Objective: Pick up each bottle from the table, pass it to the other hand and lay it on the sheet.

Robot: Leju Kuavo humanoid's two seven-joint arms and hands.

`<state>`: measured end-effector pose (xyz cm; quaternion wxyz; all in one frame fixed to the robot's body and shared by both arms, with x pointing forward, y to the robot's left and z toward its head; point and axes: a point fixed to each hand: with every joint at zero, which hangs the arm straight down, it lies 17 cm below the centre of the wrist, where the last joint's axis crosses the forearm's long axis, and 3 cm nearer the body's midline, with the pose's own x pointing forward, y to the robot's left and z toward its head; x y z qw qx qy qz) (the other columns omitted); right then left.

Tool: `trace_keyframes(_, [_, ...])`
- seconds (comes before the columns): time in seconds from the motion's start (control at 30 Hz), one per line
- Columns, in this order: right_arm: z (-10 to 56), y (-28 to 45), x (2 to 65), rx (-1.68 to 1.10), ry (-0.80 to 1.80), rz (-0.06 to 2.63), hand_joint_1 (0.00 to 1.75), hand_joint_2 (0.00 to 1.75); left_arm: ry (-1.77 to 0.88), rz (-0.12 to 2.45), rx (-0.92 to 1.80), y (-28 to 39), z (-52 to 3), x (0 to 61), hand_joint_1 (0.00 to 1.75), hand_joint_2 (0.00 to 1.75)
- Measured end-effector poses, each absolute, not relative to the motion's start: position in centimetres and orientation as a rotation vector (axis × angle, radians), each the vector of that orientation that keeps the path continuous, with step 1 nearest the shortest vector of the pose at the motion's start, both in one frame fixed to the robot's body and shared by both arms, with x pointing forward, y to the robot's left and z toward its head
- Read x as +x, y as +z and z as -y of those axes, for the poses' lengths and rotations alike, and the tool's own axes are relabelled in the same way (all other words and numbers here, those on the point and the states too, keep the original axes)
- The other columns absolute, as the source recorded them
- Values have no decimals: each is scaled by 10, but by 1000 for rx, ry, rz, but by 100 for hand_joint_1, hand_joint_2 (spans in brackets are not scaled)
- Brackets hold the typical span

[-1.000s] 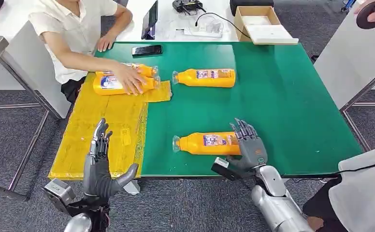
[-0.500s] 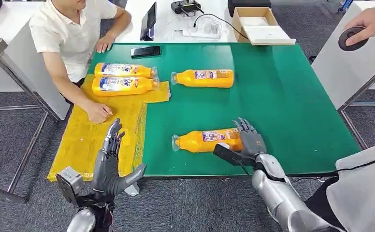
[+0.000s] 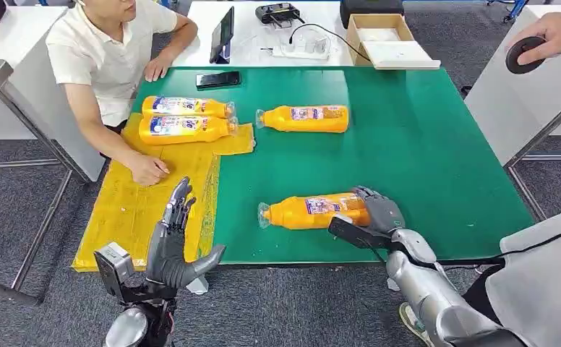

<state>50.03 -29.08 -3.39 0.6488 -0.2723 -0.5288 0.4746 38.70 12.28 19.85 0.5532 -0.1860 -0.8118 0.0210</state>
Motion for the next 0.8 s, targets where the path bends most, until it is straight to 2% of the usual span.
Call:
trace_keyframes(0.2, [289,-33,500,-614,1081,1215,175,175,48,1921,-440,199,-123,388,0,175])
trace_keyframes(0.43, [275,-25,492,-585,1043,1353,175,175,54,1934,-431,201,-125,388,0,175])
trace_keyframes(0.6, [258,-10,483,-505,866,1505,175,175,158,1970,-313,203,-148,391,0,175])
trace_keyframes(0.8, [240,12,463,-403,590,1639,175,175,341,1856,-340,179,-167,381,0,175])
